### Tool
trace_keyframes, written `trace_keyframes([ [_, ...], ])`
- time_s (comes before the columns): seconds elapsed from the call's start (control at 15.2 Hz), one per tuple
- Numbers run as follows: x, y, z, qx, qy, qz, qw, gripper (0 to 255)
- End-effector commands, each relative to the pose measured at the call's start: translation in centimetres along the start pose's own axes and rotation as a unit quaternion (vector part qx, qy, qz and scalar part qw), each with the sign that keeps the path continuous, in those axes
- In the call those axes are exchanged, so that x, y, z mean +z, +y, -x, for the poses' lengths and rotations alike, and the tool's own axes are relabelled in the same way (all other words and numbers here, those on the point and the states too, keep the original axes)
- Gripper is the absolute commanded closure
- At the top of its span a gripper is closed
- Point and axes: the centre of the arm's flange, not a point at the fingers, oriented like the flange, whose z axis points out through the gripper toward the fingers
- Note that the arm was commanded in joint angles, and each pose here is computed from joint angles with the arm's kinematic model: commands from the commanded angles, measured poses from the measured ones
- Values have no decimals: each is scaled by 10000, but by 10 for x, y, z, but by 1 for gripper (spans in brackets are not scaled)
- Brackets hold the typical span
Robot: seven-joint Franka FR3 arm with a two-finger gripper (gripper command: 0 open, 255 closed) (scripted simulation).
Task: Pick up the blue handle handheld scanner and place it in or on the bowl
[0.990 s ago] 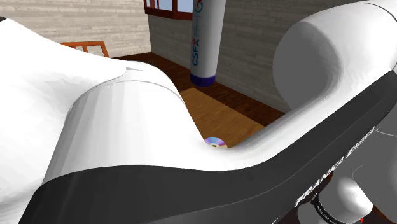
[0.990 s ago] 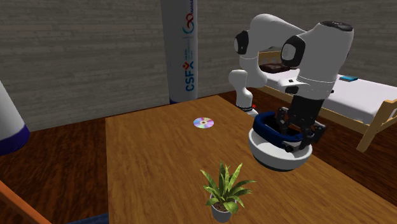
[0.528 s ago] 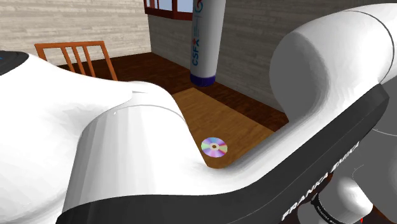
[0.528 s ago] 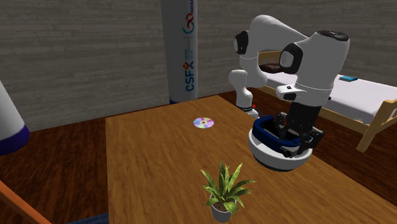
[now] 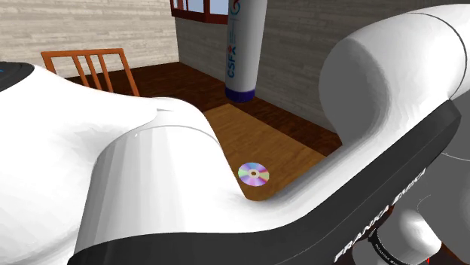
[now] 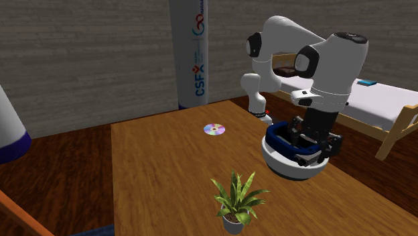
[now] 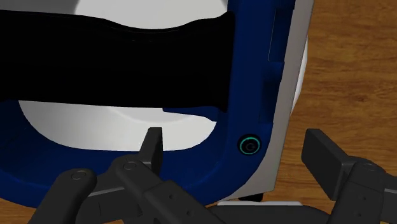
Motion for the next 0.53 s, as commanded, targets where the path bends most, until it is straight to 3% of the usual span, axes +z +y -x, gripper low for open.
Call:
trace_keyframes([
  [0.0, 0, 0, 0, 0, 0, 0, 10000, 0],
  [0.07, 0, 0, 0, 0, 0, 0, 10000, 0],
  [0.33, -50, 0, 0, 0, 0, 0, 10000, 0],
  [0.46, -50, 0, 0, 0, 0, 0, 10000, 0],
])
